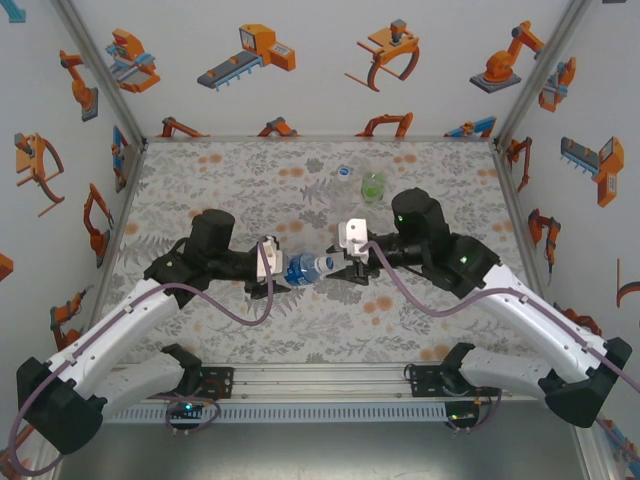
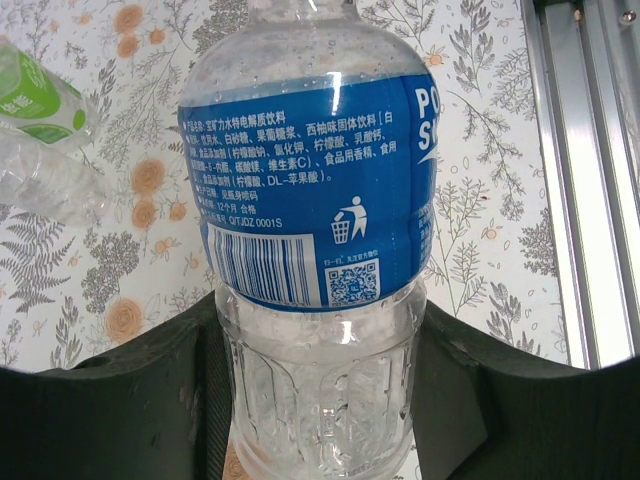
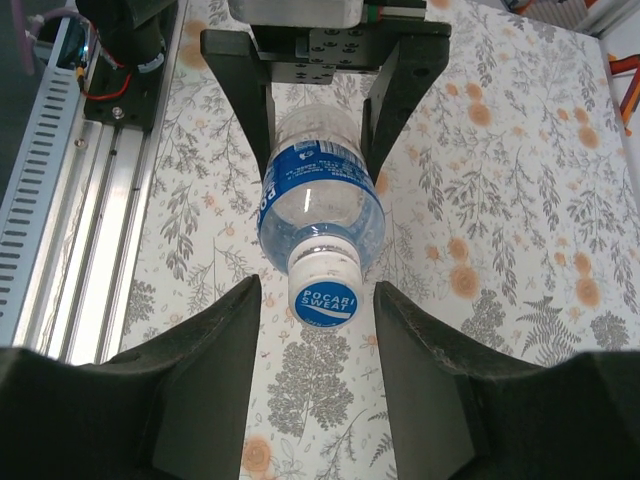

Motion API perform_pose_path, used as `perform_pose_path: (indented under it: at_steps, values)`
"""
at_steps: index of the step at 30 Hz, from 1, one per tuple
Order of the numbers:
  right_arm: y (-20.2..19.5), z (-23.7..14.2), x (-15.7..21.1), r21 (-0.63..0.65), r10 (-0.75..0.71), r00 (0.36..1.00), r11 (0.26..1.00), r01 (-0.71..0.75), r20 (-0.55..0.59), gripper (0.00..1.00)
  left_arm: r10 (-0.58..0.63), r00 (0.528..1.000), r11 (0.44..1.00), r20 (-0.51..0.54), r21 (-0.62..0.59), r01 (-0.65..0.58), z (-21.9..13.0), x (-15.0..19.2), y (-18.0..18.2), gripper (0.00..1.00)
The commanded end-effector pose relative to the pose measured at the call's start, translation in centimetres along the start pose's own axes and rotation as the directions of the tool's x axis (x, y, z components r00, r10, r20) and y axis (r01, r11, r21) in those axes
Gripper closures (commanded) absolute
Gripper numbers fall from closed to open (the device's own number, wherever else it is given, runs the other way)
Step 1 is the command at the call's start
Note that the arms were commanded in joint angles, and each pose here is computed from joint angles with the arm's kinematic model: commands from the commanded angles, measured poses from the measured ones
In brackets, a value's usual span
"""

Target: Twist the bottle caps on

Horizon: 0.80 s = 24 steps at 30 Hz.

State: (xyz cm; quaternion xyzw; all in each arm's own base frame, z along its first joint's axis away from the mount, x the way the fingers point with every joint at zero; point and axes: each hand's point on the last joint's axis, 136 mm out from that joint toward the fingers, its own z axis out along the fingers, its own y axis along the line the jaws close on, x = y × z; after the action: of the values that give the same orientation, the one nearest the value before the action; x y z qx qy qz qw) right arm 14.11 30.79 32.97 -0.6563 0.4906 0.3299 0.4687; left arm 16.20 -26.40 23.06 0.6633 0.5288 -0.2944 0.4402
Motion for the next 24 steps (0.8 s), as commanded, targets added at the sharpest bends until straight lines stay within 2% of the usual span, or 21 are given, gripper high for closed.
perform_pose_path:
  at_steps: [1, 6, 9, 11, 14, 16, 18, 19, 21, 23, 24]
  values:
    - [0.1, 0.4, 0.2, -0.005, -0.031, 0.999, 0.999, 0.031, 0.009, 0.52, 0.048, 0.998, 0.999, 0.045, 0.008, -0.048, -0.4, -1.5, 0.0, 1.00]
    - [-0.2, 0.5, 0.7, 0.017, -0.028, 1.000, 0.999, 0.028, -0.002, 0.56, 0.048, 0.998, 0.999, 0.047, 0.009, -0.049, -0.4, -1.6, 0.0, 1.00]
    - [-0.2, 0.5, 0.6, 0.025, -0.009, 1.000, 1.000, 0.009, 0.013, 0.63, 0.047, 0.998, 0.999, 0.048, 0.011, -0.048, -0.4, -1.6, -0.1, 1.00]
    - [-0.4, 0.6, 0.5, 0.033, 0.027, 0.999, 0.999, -0.027, 0.026, 0.72, 0.048, 0.998, 0.999, 0.049, 0.011, -0.048, -0.4, -1.6, -0.1, 1.00]
    - [-1.1, 0.8, 0.2, 0.062, 0.172, 0.983, 0.982, -0.176, 0.066, 0.80, 0.048, 0.998, 0.999, 0.050, 0.013, -0.049, -0.4, -1.6, -0.1, 1.00]
    - [-2.1, 0.9, 0.4, 0.094, 0.349, 0.933, 0.929, -0.357, 0.093, 0.85, 0.050, 0.997, 0.999, 0.051, 0.011, -0.051, -0.4, -1.7, 0.0, 1.00]
    - [-3.1, 1.1, 0.9, 0.127, 0.545, 0.830, 0.821, -0.557, 0.115, 0.91, 0.047, 0.998, 0.999, 0.048, 0.011, -0.048, -0.4, -1.6, 0.0, 1.00]
    - [-3.8, 1.1, 1.5, 0.153, 0.660, 0.739, 0.723, -0.673, 0.133, 0.93, 0.047, 0.998, 0.999, 0.049, 0.012, -0.048, -0.4, -1.6, -0.1, 1.00]
    - [-4.8, 1.1, 2.7, 0.185, 0.836, 0.515, 0.485, -0.855, 0.190, 0.95, 0.048, 0.998, 0.999, 0.049, 0.010, -0.048, -0.4, -1.7, 0.0, 1.00]
    - [-5.3, 1.3, 4.4, 0.174, 0.947, 0.185, 0.142, -0.974, 0.263, 0.95, 0.044, 0.998, 0.999, 0.046, 0.010, -0.044, -0.4, -1.6, 0.0, 1.00]
    - [-5.3, 1.4, 5.1, 0.155, 0.957, 0.060, 0.015, -0.988, 0.284, 0.95, 0.042, 0.998, 0.999, 0.044, 0.013, -0.042, -0.3, -1.5, 0.0, 1.00]
